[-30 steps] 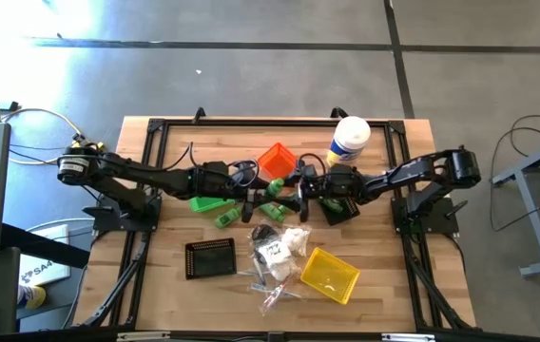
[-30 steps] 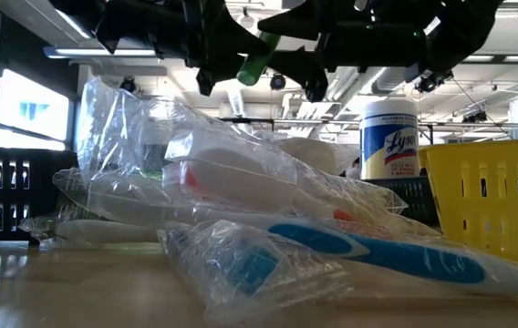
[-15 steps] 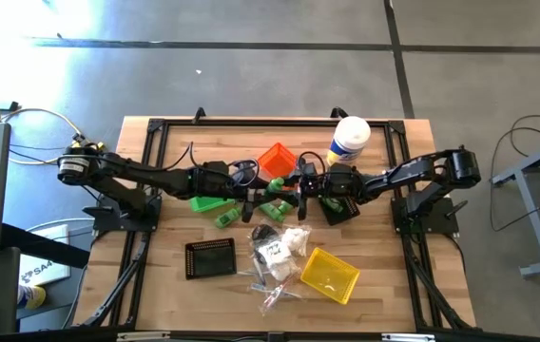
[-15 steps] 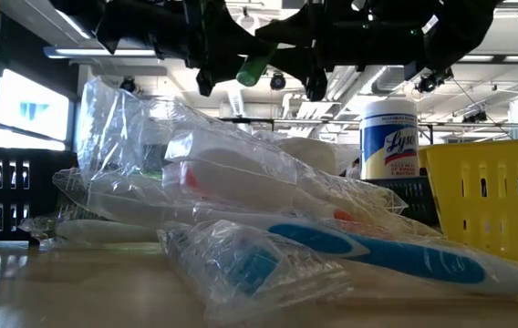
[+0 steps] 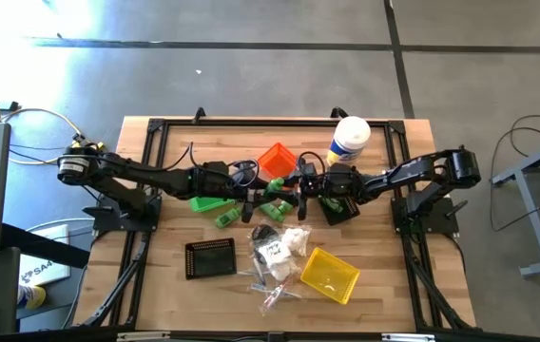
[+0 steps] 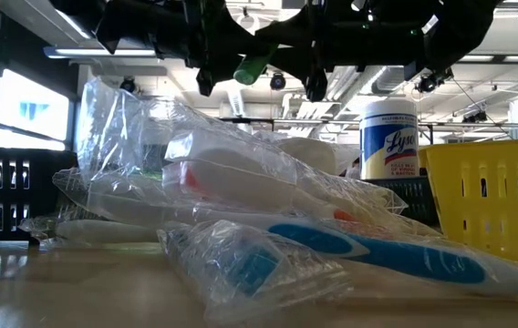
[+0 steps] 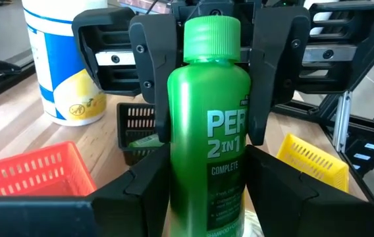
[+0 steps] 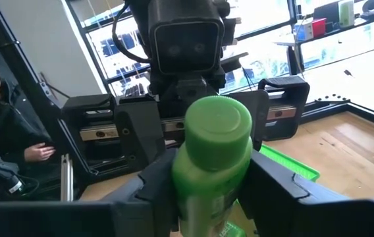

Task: Pick & Place Travel size toiletries
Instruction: Put the green shampoo into the top black bin

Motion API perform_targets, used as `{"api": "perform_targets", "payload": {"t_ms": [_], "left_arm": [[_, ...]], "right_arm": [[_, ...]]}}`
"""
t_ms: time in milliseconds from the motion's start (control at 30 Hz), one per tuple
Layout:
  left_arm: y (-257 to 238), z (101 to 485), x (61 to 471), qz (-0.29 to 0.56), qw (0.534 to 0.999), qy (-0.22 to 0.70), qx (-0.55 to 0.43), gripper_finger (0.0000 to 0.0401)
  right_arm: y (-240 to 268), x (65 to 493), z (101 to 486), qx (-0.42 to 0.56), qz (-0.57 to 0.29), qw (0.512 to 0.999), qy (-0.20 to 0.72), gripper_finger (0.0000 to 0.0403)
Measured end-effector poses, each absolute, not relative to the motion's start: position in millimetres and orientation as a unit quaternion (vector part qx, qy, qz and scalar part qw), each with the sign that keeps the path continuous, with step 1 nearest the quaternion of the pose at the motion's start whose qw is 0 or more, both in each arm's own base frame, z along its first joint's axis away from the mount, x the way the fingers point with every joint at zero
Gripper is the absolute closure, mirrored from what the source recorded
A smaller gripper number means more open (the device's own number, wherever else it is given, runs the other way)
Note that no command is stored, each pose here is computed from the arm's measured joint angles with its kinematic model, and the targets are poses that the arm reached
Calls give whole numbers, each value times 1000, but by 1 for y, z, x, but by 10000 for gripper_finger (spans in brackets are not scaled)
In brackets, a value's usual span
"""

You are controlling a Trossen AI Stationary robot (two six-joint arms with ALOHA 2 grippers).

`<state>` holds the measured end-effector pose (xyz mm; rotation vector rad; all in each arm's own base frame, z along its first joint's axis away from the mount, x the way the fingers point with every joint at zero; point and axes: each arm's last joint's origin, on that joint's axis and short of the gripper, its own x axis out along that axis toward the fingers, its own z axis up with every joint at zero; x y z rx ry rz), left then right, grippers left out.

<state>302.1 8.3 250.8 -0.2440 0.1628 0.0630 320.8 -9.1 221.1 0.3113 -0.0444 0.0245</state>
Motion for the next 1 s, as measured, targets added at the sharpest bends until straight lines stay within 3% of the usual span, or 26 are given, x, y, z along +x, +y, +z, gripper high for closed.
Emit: {"api": "perform_targets", "payload": {"t_ms": [1000], "left_arm": [[8, 260, 306, 34, 985, 116, -122, 226]], "right_arm": [[-9, 321, 221, 157, 13, 987, -22, 278]]}}
